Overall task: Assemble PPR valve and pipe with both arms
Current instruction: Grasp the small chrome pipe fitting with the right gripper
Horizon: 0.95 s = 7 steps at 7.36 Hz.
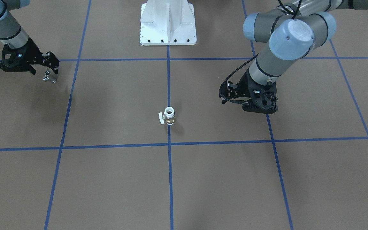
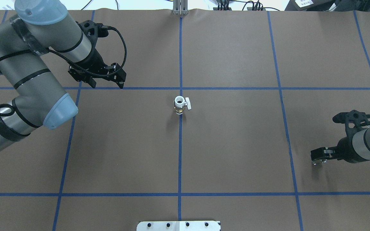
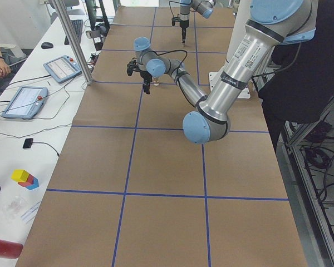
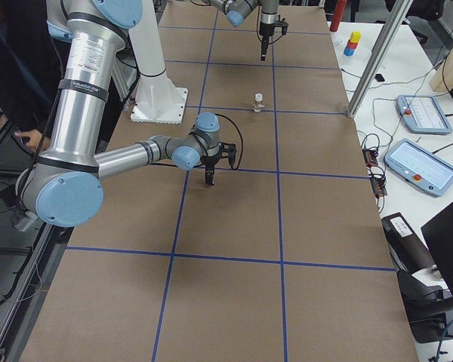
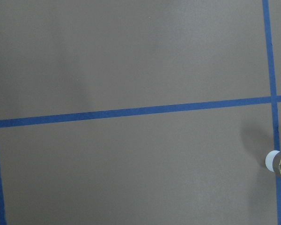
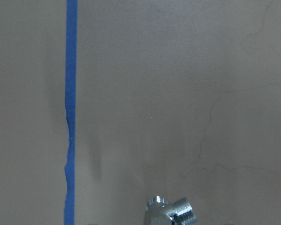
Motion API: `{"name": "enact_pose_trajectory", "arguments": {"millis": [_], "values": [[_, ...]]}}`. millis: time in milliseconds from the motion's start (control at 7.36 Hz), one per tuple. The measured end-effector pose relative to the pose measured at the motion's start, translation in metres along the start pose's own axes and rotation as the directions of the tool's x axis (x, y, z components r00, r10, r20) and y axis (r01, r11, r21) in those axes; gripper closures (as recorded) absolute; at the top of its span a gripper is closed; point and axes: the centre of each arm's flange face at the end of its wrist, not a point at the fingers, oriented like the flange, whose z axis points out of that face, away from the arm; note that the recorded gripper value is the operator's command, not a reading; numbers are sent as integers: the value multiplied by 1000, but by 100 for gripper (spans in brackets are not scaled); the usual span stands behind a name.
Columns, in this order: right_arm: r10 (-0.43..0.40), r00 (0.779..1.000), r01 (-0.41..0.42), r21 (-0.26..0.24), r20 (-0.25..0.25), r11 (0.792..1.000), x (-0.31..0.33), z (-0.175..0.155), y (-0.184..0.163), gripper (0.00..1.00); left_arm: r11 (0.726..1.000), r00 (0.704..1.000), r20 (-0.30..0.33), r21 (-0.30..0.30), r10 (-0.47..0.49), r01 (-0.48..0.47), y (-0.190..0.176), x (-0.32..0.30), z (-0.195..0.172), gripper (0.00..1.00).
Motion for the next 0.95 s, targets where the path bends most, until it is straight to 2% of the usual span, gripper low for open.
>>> {"name": "enact_pose_trajectory", "arguments": {"millis": [136,408,544,680,951], "values": [[0,1000,0,-2,0,1000,-1,3,-2,32,1000,1000,0,0,0,0,0,0,0,1],[1,1000,-1,-4,-2,1000,-1,6,-3,74,1000,1000,2,0,-1,1,0,-1,1,1],[1,1000,-1,-5,-3,1000,0,6,-3,90,1000,1000,3,0,-2,2,0,-1,1,1],[2,1000,-2,-6,-5,1000,2,6,-2,100,1000,1000,3,0,-5,5,0,0,1,1],[2,1000,-2,-15,3,1000,3,2,0,100,1000,1000,0,1,-7,7,1,2,1,1]]}}
